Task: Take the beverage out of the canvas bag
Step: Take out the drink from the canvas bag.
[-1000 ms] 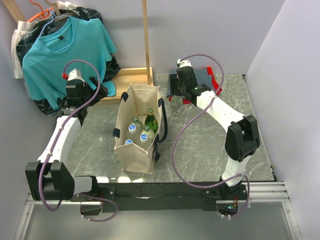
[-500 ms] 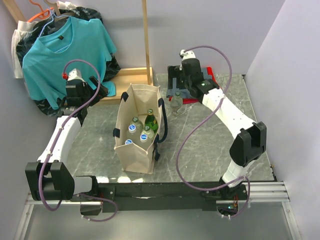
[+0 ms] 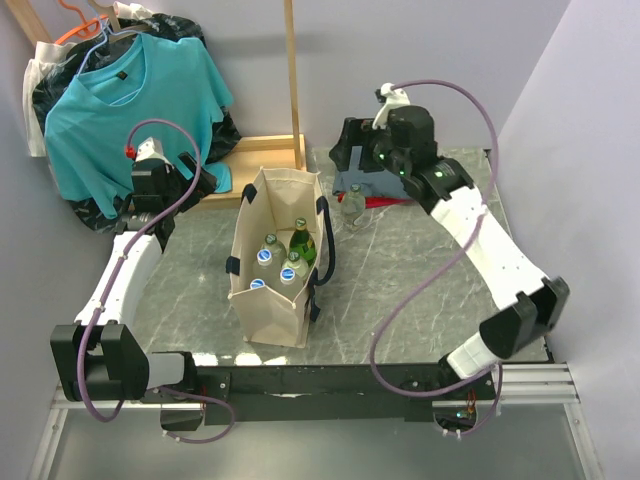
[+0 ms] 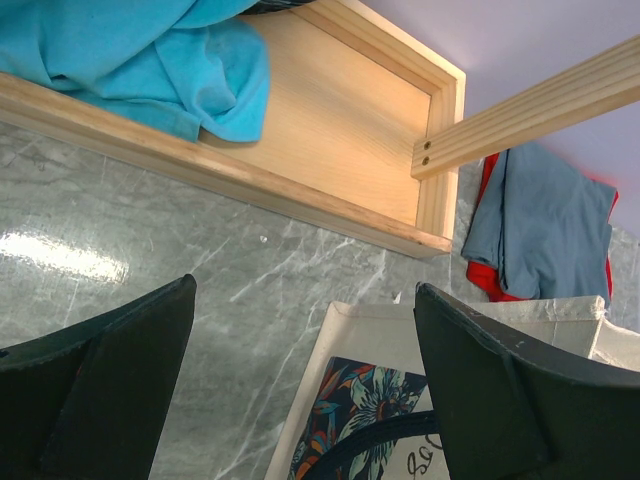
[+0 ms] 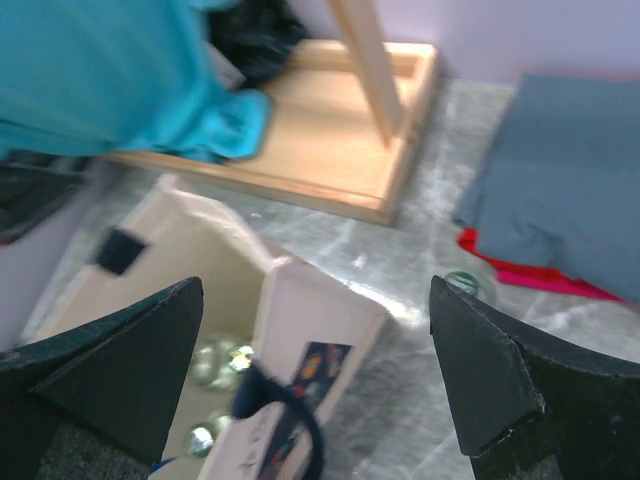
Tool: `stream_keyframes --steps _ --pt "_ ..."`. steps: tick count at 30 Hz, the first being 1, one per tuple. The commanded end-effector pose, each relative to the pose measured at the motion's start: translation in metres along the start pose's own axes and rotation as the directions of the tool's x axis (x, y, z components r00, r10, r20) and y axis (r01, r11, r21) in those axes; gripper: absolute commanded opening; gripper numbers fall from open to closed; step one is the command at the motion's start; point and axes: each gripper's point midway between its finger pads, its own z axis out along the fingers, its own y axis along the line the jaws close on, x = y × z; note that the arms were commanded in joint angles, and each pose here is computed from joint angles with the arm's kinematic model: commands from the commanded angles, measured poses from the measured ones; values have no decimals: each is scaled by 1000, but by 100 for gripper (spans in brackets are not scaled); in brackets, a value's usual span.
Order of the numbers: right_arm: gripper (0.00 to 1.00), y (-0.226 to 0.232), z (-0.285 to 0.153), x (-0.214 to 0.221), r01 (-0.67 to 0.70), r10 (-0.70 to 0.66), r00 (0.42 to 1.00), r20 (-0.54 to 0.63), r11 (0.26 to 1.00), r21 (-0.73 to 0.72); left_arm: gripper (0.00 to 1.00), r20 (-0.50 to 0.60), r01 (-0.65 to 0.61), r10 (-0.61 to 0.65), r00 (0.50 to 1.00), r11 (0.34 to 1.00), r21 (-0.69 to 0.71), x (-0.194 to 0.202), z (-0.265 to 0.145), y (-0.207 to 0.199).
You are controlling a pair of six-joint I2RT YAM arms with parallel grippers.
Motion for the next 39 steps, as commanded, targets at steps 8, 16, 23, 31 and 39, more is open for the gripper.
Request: stream_keyframes --steps 8,16,23,31,39 --pt "100 53 -52 -34 103 -94 994 52 973 -206 96 39 -12 10 999 999 44 -12 -6 -13" --pt "100 88 -56 -22 207 -209 978 18 948 -240 96 29 -6 5 1000 1000 27 -8 -1 -8" --pt "100 117 -43 -6 276 -295 954 -49 932 -233 96 26 -7 6 1000 1000 25 -7 -1 -7" --pt "100 147 -33 25 285 -324 941 -102 916 -284 96 27 -10 9 1000 1000 21 -7 -1 -6" --pt "100 150 -22 51 296 -354 922 -159 906 -303 96 12 -10 9 1000 999 37 1 -1 -13"
